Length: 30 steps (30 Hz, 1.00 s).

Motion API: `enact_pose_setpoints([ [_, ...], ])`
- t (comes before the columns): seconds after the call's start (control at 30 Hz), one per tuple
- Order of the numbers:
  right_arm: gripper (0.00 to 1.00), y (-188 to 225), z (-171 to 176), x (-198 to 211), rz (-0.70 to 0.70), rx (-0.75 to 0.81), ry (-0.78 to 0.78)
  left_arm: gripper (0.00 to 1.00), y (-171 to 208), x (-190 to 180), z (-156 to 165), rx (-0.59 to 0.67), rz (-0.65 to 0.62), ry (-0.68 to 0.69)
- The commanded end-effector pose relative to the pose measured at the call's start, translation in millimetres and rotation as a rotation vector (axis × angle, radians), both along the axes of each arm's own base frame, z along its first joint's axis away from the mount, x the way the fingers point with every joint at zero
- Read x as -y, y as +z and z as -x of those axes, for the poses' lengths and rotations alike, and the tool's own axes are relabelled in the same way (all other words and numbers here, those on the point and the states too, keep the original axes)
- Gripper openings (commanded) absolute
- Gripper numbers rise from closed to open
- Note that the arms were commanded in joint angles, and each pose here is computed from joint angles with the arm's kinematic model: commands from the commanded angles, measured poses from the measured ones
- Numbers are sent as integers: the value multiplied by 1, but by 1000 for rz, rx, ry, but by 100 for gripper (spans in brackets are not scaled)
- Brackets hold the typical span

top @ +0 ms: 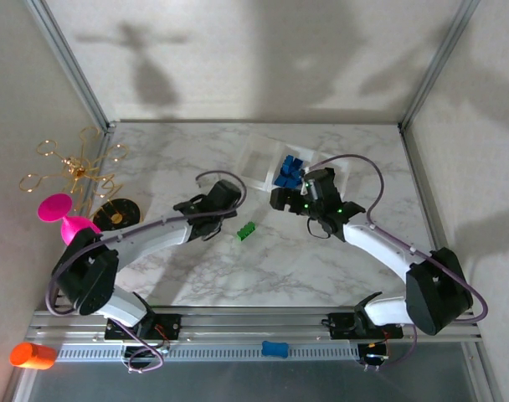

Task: Sort the legos into containers by color
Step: Pick up the lego from the center of the table, then place the lego in the container.

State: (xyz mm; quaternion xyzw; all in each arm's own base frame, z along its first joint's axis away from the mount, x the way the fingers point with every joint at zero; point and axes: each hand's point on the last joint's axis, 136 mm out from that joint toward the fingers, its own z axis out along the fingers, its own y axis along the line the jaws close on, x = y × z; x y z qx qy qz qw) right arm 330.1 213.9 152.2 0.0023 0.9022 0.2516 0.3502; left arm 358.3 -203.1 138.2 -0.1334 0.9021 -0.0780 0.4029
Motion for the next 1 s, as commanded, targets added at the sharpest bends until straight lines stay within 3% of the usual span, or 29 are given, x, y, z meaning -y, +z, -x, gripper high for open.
enact_pose_setpoints([
  [0.0,99,24,-14,12,-37,34,-73,34,12,15,-33,46,-77,-53],
  [0.27,99,37,-36,37,-94,62,-149,34,8,55,-118,100,-67,-129],
  [0.47,99,37,-36,40,-72,69,-144,34,-16,66,-161,98,-70,-149],
  [0.63,99,36,-34,45,-50,74,-148,36,-27,79,-175,120,-63,-181],
  [0.77,99,35,-34,45,-50,73,-146,45,-34,83,-180,114,-71,-191],
  [0.97,99,39,-35,43,-52,80,-137,51,-23,84,-179,129,-69,-204],
])
